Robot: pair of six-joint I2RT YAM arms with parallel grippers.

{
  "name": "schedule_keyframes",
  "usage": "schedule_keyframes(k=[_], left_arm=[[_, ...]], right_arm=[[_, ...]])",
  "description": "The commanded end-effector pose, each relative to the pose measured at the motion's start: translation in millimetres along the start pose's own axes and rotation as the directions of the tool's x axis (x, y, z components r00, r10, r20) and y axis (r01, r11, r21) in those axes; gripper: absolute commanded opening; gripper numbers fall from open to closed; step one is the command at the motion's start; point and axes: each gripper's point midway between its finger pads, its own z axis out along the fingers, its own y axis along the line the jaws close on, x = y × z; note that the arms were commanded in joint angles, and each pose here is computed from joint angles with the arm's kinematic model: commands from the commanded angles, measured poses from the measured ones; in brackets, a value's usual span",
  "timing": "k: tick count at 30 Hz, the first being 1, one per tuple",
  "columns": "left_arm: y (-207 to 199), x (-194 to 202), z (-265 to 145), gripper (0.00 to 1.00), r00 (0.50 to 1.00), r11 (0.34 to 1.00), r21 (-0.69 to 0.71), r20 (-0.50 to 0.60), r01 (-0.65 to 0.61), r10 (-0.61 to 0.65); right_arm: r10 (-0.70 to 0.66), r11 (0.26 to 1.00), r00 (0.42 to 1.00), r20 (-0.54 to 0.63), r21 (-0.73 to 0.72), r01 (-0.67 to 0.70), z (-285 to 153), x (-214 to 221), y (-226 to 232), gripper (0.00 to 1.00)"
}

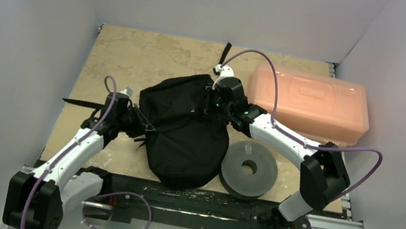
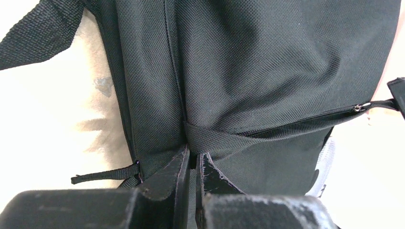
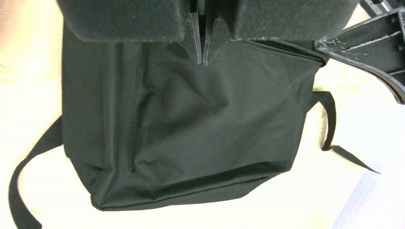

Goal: Pack the student bag
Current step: Zip the student bag at the center of the board.

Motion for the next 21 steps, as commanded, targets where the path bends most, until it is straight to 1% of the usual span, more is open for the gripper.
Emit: schedule_keyframes(k=[1, 2, 3, 5, 7, 11, 13, 17, 19, 21], left_arm=[[22, -18, -5, 0.00, 0.998, 0.989, -0.147, 0.052, -0.018, 0.026], [21, -19, -6, 0.00, 0.998, 0.989, -0.149, 0.055, -0.014, 0.023], [21, -20, -6, 0.00, 0.998, 0.988, -0.152, 0.056, -0.013, 0.021], [23, -21, -8, 0.00, 0.998, 0.987, -0.160, 0.064, -0.005, 0.015], [27, -21, -9, 0.00, 0.998, 0.984, -0.180, 0.069, 0.007, 0.005], [32, -19, -12, 0.00, 0.998, 0.980, -0.197, 0.069, 0.019, -0.005], [35, -17, -13, 0.00, 0.997, 0.978, -0.207, 0.074, 0.033, -0.018], [40, -16, -14, 0.00, 0.994, 0.973, -0.220, 0.094, 0.067, -0.047], [41, -15, -13, 0.00, 0.993, 0.972, -0.219, 0.098, 0.084, -0.064], [39, -15, -13, 0.00, 0.993, 0.972, -0.215, 0.097, 0.094, -0.074]], right_arm=[[-0.067, 0.994, 0.993, 0.096, 0.090, 0.058, -9, -43, -14, 0.05], [-0.077, 0.992, 0.993, 0.089, 0.103, 0.067, -9, -42, -15, 0.03], [-0.086, 0.990, 0.993, 0.081, 0.120, 0.076, -9, -39, -16, 0.00], [-0.111, 0.981, 0.991, 0.069, 0.166, 0.099, -9, -32, -19, 0.00], [-0.150, 0.961, 0.986, 0.067, 0.246, 0.129, -11, -27, -24, 0.00], [-0.216, 0.934, 0.974, 0.061, 0.303, 0.189, -15, -21, -21, 0.00], [-0.211, 0.930, 0.975, 0.070, 0.323, 0.178, -16, -21, -23, 0.00], [-0.193, 0.896, 0.977, 0.088, 0.421, 0.139, -18, -28, -40, 0.00], [-0.210, 0.890, 0.973, 0.096, 0.430, 0.149, -16, -38, -38, 0.00], [-0.228, 0.906, 0.968, 0.103, 0.388, 0.172, -14, -48, -26, 0.00]])
